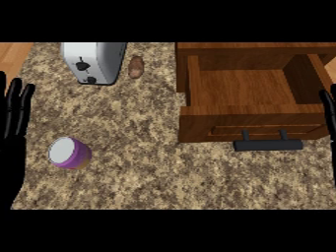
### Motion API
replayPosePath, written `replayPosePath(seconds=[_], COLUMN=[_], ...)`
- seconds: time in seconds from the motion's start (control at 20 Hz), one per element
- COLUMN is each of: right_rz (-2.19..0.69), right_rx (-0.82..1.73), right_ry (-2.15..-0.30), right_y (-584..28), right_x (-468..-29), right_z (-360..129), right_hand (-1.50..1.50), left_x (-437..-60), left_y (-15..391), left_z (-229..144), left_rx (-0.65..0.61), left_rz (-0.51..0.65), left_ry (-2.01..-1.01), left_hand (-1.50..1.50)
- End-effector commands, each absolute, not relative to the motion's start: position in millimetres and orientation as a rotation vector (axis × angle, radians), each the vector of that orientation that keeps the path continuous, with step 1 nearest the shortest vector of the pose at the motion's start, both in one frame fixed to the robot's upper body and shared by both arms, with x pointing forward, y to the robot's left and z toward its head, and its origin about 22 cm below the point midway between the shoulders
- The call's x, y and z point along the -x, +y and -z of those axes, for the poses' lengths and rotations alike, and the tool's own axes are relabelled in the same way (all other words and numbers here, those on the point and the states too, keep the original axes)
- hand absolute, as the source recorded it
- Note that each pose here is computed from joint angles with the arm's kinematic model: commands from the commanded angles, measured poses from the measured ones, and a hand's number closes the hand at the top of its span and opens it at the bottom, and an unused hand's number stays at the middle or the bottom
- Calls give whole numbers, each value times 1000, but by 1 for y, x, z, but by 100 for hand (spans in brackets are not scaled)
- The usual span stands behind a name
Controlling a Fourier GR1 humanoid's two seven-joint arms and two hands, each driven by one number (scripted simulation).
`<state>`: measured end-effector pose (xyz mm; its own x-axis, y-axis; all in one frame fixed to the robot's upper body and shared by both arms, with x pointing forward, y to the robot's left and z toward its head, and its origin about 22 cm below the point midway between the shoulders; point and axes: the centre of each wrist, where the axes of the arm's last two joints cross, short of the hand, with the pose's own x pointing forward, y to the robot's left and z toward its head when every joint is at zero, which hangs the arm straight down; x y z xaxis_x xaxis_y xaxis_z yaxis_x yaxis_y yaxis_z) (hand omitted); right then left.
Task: Pick up the can, place it into the drawer and close the drawer
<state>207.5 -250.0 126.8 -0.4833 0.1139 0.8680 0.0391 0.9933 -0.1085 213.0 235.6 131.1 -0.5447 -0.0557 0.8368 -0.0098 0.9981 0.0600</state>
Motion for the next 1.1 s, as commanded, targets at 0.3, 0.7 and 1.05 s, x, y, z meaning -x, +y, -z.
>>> replayPosePath(seconds=[0.3,0.7,1.05], right_rz=[80,120,121], right_rx=[162,210,230], right_ry=[-1814,-1787,-1776], right_y=[-258,-287,-324], right_x=[-198,-177,-159], right_z=[-95,-102,-96], right_hand=[-150,-150,-150], left_x=[-198,-178,-165], left_y=[301,371,397], left_z=[-92,-130,-138], left_rx=[162,185,205], left_rz=[341,374,362], left_ry=[-1757,-1712,-1698], left_hand=[-150,-150,-150])
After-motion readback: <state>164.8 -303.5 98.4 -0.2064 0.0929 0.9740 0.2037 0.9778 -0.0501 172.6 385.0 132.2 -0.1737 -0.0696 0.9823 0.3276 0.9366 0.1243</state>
